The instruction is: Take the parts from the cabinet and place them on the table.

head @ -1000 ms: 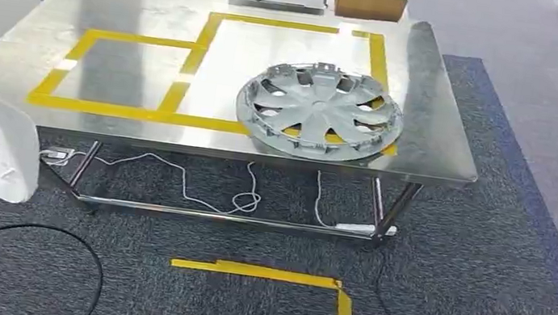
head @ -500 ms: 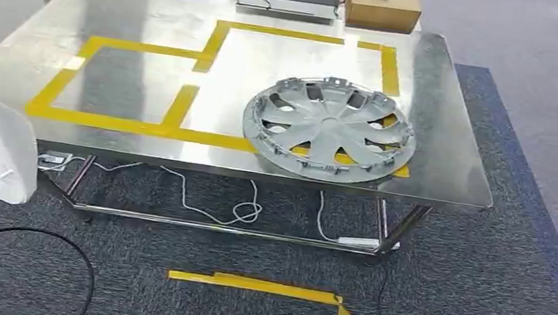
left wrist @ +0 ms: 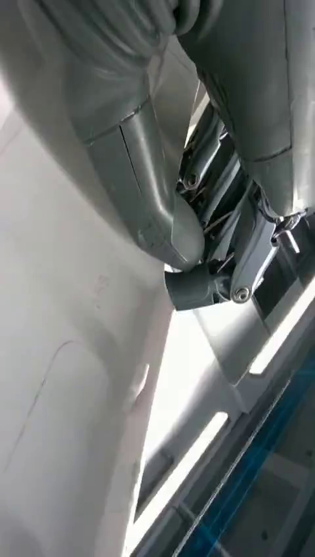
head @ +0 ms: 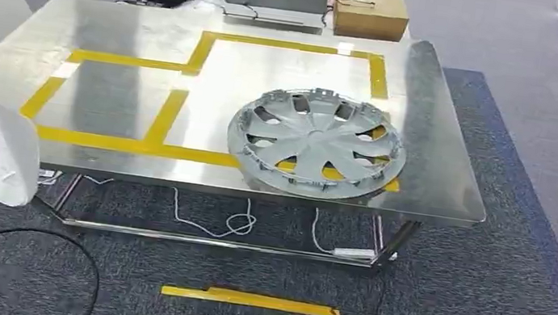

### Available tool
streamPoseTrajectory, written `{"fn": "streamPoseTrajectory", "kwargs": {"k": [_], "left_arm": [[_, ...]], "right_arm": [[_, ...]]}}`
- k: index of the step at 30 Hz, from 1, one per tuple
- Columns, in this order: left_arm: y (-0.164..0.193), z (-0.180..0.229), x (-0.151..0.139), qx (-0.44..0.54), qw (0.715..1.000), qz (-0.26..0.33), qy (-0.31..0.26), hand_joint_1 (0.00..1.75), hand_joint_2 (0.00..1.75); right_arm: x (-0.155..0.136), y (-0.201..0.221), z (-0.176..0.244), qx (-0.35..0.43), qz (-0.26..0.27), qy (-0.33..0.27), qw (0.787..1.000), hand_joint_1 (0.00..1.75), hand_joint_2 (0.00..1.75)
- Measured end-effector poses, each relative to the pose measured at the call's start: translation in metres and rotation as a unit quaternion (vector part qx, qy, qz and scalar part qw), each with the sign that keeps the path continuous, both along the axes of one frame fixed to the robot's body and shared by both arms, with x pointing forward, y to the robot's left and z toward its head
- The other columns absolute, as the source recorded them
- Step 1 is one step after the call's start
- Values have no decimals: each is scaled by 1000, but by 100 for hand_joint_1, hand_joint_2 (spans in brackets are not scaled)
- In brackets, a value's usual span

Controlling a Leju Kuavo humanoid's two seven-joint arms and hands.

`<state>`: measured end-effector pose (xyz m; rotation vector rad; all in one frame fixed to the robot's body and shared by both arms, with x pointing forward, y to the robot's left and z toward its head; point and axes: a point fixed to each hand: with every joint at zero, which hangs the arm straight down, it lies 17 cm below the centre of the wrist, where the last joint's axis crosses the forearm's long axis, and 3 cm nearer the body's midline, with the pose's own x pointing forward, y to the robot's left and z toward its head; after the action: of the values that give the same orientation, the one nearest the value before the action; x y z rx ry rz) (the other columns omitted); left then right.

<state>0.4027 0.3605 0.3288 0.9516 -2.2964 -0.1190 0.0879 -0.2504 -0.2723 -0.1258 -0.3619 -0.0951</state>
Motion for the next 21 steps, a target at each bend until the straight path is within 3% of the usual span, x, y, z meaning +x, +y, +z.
{"fn": "streamPoseTrajectory", "kwargs": {"k": [21], "left_arm": [[1,-6,-3,1,1000,-2,8,175,175]], "right_arm": [[0,-3,0,-3,0,-1,1000,0,0]]}}
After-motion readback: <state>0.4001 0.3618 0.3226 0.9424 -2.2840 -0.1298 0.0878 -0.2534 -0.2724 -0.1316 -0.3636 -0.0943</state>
